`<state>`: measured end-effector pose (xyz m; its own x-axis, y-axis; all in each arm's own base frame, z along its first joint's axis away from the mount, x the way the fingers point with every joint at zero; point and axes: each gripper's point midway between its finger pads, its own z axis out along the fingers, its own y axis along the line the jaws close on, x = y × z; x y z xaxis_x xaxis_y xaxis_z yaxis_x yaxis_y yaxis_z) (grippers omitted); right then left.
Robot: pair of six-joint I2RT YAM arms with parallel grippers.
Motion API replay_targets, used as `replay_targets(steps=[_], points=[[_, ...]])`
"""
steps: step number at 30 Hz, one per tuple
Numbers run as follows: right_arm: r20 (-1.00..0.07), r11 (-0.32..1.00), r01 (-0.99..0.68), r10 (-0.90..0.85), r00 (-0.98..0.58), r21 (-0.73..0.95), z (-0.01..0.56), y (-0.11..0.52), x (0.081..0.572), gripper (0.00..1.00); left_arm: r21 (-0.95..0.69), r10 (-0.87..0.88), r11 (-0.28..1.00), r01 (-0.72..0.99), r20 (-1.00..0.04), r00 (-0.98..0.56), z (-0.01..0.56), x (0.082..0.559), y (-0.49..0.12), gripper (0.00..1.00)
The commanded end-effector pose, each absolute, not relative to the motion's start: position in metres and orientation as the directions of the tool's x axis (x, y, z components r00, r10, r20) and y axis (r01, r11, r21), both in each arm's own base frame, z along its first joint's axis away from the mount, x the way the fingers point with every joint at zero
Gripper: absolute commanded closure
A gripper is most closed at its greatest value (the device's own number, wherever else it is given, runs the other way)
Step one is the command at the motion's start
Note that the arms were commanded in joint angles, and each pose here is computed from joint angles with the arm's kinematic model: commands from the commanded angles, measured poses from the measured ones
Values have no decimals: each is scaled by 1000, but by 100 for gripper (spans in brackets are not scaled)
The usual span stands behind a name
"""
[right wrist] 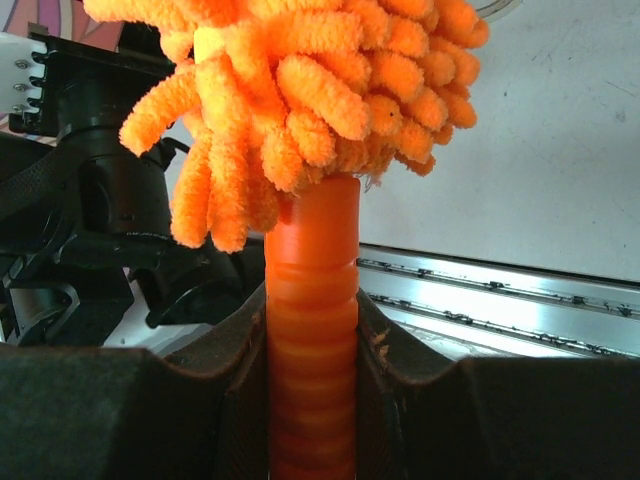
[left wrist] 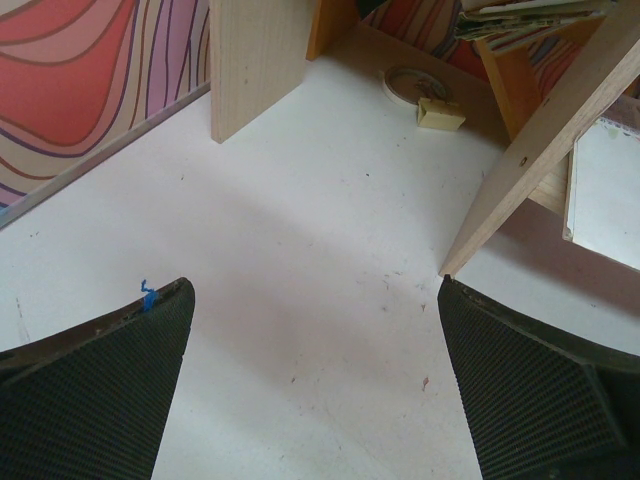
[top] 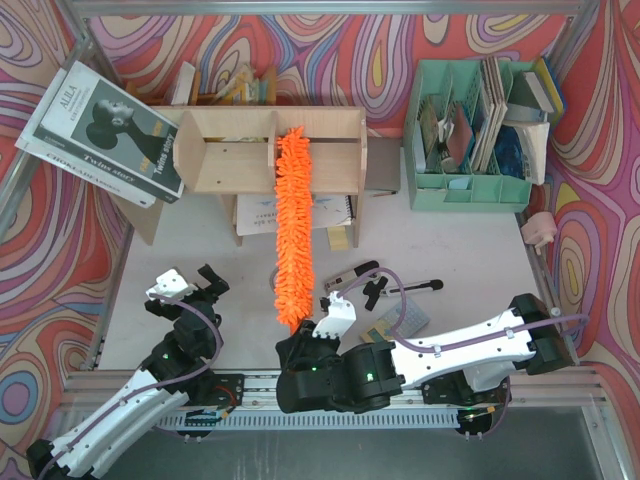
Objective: Dust the bookshelf with a duster
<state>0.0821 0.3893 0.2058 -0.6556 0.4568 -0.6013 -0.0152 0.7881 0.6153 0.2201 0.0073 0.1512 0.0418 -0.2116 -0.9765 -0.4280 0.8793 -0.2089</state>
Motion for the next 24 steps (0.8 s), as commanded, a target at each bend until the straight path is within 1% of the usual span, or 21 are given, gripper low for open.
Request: replay_targets(steps=[1,3,6,9,12,16,20,24], points=[[-606,773,-21,480,-634,634,225,387,88,100,-221,-219,867,-447,-974,56,151,219,11,2],[-608,774,-18,483,-630,633,225,386,89,100,-221,-219,866,-448,-974,56,151,219,11,2],[-597,777,44,518,-613,628,220,371,93,100,-221,-220,866,-448,-974,57,151,219,11,2],[-556,746,108,576,-599,657,219,360,95,100,-220,-219,866,-448,-974,56,151,219,11,2],[-550,723,100,600,-581,683,227,355,97,100,-219,-218,867,-448,-974,55,151,219,11,1],[-541,718,147,628,-559,681,220,346,99,100,-219,-218,867,-448,-974,55,151,219,11,1],[-596,755,15,530,-604,656,230,381,91,100,-221,-219,866,-448,-974,56,151,219,11,2],[-622,753,-94,459,-635,651,239,409,84,100,-221,-220,866,-448,-974,56,151,219,11,2]])
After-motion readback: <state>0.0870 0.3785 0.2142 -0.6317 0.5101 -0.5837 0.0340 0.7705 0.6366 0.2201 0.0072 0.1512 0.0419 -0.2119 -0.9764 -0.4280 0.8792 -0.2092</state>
